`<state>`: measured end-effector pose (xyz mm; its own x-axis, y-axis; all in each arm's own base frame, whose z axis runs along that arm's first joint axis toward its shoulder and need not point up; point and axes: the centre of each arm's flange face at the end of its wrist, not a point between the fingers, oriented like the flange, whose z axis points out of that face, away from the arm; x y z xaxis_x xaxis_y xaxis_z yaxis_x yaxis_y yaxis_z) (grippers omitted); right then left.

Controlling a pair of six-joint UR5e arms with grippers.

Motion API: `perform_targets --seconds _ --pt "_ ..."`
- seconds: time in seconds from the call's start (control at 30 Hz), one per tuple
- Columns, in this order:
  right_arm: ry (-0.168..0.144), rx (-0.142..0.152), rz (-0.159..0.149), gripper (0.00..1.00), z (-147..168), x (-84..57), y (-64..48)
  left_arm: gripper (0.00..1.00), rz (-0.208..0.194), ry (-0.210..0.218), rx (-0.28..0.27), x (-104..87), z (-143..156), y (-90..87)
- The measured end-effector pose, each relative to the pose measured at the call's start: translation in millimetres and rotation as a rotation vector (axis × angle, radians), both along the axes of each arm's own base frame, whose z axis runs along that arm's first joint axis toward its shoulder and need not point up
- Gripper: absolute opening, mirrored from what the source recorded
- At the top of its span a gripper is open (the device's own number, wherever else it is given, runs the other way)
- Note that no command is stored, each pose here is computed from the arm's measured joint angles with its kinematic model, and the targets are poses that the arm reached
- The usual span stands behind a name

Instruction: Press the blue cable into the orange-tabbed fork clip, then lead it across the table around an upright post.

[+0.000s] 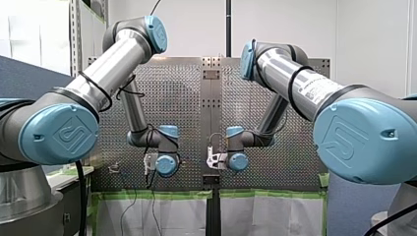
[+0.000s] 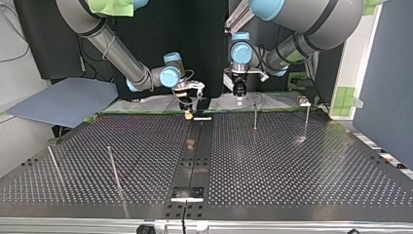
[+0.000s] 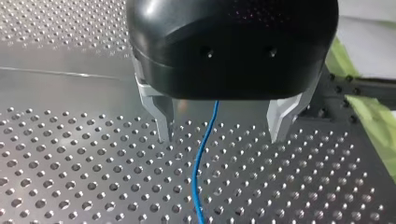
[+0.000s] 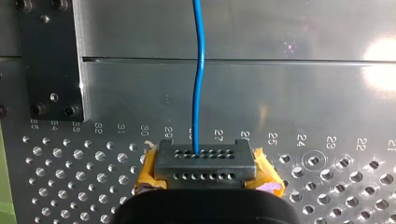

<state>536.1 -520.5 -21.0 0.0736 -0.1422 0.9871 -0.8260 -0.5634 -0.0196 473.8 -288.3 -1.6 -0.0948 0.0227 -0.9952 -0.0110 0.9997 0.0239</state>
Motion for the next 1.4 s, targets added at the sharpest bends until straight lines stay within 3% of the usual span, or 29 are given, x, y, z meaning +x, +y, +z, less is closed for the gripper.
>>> perform_targets --seconds 0.27,0.47,0.63,0.9,1.17,1.4 --pt "0.001 0.001 0.000 0.00 0 -0.1 0.1 1.00 0.008 -0.002 0.015 11.8 2 -2.1" --pt "0.003 0.001 0.001 0.00 0 0.2 0.5 1.00 0.009 0.037 0.046 20.4 -14 -4.7" --pt "0.004 0.000 0.001 0.00 0 -0.1 0.3 1.00 0.014 0.066 0.037 29.4 -25 -7.8" --pt "0.005 0.000 0.000 0.00 0 -0.8 -0.4 1.00 0.011 0.067 0.051 47.3 -10 -19.8" --pt "0.004 -0.001 -0.005 0.00 0 -3.2 -3.0 1.00 0.002 0.146 0.153 17.6 -19 -23.9" --pt "0.003 -0.002 -0.007 0.00 0 -3.9 -3.9 1.00 -0.015 0.170 0.176 -4.0 -29 -19.8"
